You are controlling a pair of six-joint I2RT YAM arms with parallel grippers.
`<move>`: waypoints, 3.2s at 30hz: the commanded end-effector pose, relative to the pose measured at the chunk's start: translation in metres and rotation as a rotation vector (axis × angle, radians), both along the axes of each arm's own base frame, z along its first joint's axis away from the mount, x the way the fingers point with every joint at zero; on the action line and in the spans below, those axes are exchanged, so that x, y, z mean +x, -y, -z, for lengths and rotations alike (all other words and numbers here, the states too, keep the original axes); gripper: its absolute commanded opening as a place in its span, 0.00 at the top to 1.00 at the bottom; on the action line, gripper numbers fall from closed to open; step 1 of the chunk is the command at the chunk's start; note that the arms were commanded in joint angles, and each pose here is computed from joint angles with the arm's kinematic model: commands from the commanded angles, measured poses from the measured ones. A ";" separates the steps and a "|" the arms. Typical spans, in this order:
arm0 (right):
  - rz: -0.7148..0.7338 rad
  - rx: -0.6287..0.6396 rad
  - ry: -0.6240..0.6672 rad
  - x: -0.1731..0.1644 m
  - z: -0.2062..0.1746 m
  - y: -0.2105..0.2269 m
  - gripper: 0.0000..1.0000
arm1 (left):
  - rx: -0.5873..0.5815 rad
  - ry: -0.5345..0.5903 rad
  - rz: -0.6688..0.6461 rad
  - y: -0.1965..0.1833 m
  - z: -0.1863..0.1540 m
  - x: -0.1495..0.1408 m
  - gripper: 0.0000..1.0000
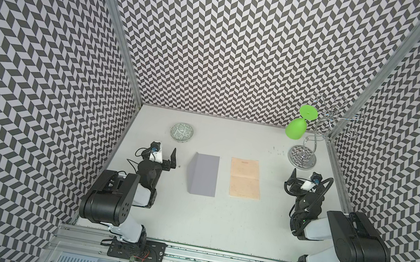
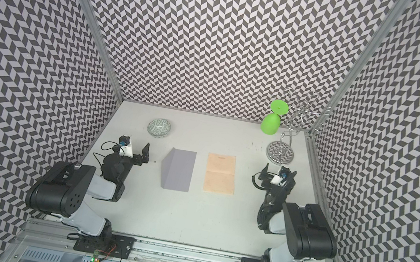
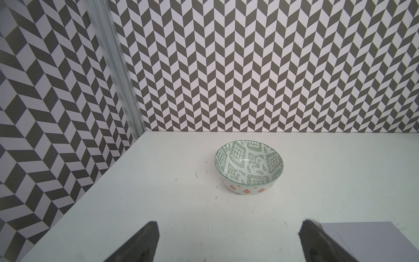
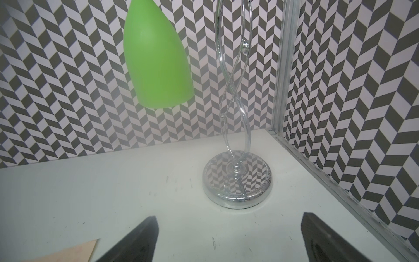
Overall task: Fold the letter paper in half and place it into the envelope
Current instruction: Fold the letter paper at the center of the board.
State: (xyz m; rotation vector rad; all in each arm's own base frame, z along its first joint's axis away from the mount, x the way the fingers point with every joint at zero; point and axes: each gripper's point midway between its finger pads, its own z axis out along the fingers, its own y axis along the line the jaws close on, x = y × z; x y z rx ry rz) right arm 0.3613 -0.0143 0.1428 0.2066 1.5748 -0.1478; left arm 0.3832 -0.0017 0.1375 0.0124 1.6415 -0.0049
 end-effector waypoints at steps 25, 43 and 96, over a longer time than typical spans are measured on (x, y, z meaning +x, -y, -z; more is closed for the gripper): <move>-0.186 0.248 -0.215 0.045 -0.088 -0.079 0.01 | -0.084 -0.327 0.571 0.273 -0.070 0.081 0.09; -0.456 0.038 -0.476 0.037 -0.062 -0.142 0.09 | -0.090 -0.657 0.744 0.393 0.063 0.071 0.33; -0.644 -1.246 -0.683 -0.077 0.099 -0.196 0.07 | 0.189 -0.905 0.764 0.387 0.149 0.036 0.48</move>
